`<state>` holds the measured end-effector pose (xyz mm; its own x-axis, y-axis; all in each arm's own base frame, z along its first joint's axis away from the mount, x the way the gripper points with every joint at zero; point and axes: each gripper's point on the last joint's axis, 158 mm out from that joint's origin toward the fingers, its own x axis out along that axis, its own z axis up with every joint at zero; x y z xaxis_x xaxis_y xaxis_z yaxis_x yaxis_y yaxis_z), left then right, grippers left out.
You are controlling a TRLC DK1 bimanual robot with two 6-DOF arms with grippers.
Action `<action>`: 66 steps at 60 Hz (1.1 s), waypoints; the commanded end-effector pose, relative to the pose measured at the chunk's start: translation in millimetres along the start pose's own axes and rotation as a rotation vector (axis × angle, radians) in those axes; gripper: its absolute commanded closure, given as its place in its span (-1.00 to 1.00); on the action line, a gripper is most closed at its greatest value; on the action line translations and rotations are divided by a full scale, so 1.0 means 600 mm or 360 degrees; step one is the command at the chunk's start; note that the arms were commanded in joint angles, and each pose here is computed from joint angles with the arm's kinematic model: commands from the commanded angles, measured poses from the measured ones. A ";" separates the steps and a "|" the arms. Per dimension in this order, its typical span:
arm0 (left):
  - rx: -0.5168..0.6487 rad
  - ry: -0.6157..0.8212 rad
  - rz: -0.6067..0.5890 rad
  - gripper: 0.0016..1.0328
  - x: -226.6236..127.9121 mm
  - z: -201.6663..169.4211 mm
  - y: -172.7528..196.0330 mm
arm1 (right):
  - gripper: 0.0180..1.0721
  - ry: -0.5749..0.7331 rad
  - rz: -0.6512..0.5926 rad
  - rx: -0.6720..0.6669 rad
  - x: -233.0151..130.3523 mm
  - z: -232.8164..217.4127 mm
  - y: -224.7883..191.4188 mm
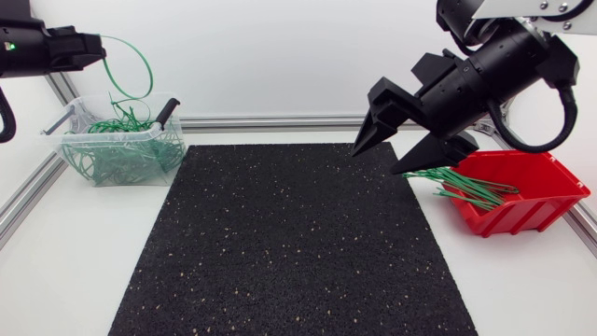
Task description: Take a green cable tie from the red box, thread the tail through the head to close it, then place it in the transparent bin on the left.
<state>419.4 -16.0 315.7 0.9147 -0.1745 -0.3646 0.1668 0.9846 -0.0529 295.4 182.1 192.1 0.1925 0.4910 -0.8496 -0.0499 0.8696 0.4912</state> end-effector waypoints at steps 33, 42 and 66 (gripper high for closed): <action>0.0254 -0.0080 0.0770 0.94 0.120 0.056 0.334 | -0.91 -0.0077 -0.0135 -0.0076 -0.024 -0.037 -0.050; 0.0229 -0.0003 0.0817 0.93 0.147 0.036 0.385 | -0.91 -0.0080 -0.0131 -0.0083 -0.027 -0.044 -0.049; 0.0202 0.0191 0.0816 -0.94 0.183 -0.024 0.427 | -0.91 -0.0081 -0.0129 -0.0090 -0.039 -0.060 -0.046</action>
<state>553.0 214.4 244.9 0.8425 0.3346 -0.4222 -0.2505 0.9371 0.2430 265.6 150.2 198.8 0.2708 0.4269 -0.8628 -0.0832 0.9033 0.4208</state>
